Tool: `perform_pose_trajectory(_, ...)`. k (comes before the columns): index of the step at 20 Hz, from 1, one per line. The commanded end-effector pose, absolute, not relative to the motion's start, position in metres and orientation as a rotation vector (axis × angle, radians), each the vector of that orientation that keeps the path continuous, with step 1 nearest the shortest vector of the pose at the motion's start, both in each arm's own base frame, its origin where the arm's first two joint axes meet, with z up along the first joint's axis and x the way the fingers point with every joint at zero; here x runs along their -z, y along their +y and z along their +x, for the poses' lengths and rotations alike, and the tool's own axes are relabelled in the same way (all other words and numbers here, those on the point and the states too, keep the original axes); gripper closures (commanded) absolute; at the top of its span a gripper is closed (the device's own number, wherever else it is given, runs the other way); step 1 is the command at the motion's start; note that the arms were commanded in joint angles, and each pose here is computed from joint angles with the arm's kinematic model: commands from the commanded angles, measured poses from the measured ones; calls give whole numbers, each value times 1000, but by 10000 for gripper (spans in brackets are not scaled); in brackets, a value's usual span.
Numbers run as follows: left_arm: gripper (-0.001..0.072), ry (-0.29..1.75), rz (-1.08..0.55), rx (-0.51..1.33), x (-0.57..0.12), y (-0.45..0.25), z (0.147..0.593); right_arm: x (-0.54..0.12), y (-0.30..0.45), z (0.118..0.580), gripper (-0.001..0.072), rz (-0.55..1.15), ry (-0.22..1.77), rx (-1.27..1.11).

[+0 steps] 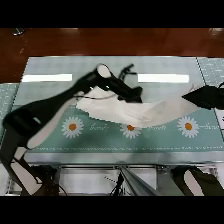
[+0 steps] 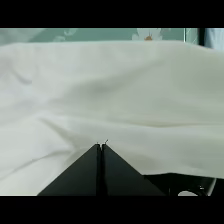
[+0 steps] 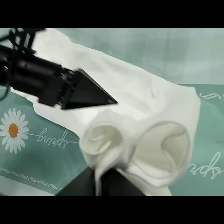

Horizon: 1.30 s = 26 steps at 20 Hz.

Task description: Fold the shirts.

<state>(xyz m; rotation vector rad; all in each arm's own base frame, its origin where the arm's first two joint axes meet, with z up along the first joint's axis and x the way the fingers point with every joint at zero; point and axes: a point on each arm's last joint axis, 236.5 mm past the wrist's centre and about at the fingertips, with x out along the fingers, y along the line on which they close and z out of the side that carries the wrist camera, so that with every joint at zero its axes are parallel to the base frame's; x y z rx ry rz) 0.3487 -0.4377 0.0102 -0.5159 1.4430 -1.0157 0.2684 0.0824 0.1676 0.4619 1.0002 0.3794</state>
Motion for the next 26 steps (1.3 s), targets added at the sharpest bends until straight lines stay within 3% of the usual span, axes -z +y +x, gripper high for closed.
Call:
perform_pose_trajectory(1, 688, 1387, -584, 932, -54, -328, 406, -172, 87, 274, 678, 483, 981, -398)
perform_pose_trajectory(4, 688, 1196, -627, 823, -106, -228, 428, -191, 127, 292, 678, 541, 928, -555)
perform_pose_trajectory(8, 688, 960, -593, 695, -147, -147, 389, -196, 229, 330, 678, 487, 906, -756)
perform_pose_trajectory(15, 688, 918, -594, 647, -103, -152, 260, -93, 403, 377, 678, 416, 1074, -910)
perform_pose_trajectory(21, 688, 940, -612, 639, -82, -155, 239, -27, 438, 385, 677, 439, 1217, -902)
perform_pose_trajectory(22, 688, 934, -613, 633, -82, -154, 241, -24, 438, 386, 565, 444, 1225, -900)
perform_pose_trajectory(23, 688, 930, -614, 628, -82, -153, 243, -25, 437, 385, 141, 446, 1228, -903)
perform_pose_trajectory(24, 688, 925, -615, 623, -82, -152, 245, -29, 434, 386, 88, 433, 1221, -920)
perform_pose_trajectory(26, 688, 921, -616, 619, -82, -152, 246, -51, 409, 395, 89, 431, 1218, -931)
